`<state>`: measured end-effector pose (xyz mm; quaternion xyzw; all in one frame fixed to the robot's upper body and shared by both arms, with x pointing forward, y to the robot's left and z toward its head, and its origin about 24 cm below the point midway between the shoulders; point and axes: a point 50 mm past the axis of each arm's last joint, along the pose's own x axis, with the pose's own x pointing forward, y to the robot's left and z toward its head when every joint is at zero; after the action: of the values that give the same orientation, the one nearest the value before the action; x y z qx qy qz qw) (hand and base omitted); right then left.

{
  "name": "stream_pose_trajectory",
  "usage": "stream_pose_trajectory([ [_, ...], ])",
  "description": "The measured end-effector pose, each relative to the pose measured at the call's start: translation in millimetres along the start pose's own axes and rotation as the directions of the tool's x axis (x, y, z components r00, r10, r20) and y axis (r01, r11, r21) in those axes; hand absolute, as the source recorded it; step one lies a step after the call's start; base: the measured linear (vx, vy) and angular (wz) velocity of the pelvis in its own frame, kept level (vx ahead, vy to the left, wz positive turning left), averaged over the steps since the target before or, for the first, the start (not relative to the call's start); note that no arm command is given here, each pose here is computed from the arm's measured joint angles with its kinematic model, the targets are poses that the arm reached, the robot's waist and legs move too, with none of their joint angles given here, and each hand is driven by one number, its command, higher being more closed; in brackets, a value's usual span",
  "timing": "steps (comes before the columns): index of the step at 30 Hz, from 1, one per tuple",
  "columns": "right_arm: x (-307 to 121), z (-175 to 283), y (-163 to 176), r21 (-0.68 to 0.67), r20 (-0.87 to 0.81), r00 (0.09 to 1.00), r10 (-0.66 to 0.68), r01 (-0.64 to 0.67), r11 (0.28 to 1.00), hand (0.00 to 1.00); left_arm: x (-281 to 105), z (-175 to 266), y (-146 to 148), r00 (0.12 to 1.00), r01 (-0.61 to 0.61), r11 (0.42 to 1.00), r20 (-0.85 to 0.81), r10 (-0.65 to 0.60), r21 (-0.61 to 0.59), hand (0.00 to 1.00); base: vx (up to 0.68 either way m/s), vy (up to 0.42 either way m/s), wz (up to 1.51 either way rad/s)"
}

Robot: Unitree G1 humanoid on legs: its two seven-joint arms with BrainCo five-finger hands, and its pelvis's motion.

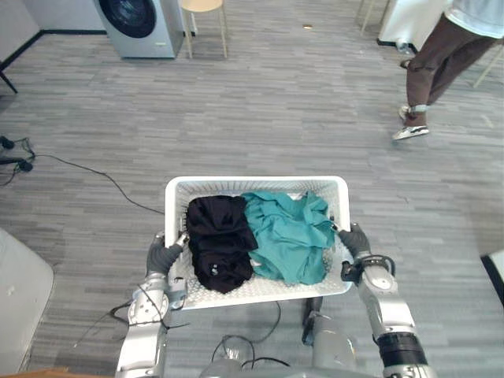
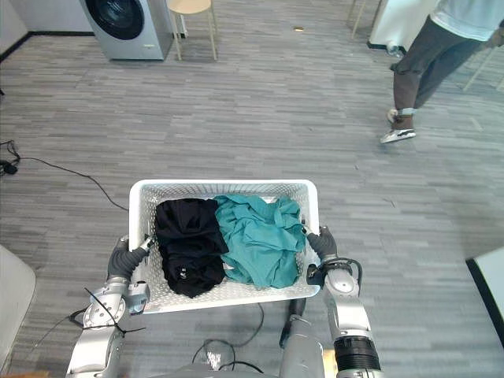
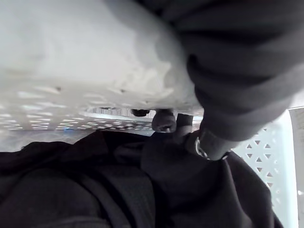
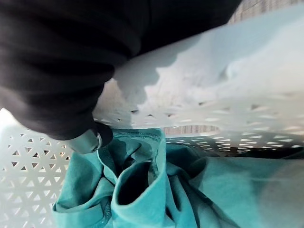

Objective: Pick up the laundry basket with both hands and put the clothes into the washing machine.

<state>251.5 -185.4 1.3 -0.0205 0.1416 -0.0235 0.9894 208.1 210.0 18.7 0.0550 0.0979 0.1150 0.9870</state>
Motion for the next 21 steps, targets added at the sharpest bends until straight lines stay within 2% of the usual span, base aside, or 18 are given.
stream_pose_trajectory([
  [5, 2.3, 8.0, -13.8, -0.061, 0.014, 0.999, -0.035, 0.036, 0.997, 1.00, 4.0, -10.6, -16.8, 0.998, 0.023, 0.999, -0.050, -0.025, -0.045, 1.00, 0.74, -0.182, 0.05],
  [9, 4.6, 17.2, -21.0, -0.064, 0.049, 0.994, -0.101, 0.104, 0.992, 1.00, 11.9, 1.1, -24.1, 0.998, 0.055, 0.996, 0.001, -0.055, -0.070, 1.00, 0.61, -0.019, -0.22],
  [14, 5.5, 22.3, -19.9, -0.052, 0.071, 0.992, -0.102, 0.106, 0.993, 1.00, 12.9, 5.4, -25.8, 0.998, 0.058, 0.995, 0.021, -0.057, -0.084, 1.00, 0.51, 0.242, -0.18],
  [21, 9.8, 21.5, -10.2, -0.030, 0.072, 0.993, -0.096, 0.099, 0.995, 1.00, 12.9, 11.8, -19.6, 0.998, 0.045, 0.997, 0.047, -0.042, -0.057, 1.00, 0.54, 0.283, 0.29],
])
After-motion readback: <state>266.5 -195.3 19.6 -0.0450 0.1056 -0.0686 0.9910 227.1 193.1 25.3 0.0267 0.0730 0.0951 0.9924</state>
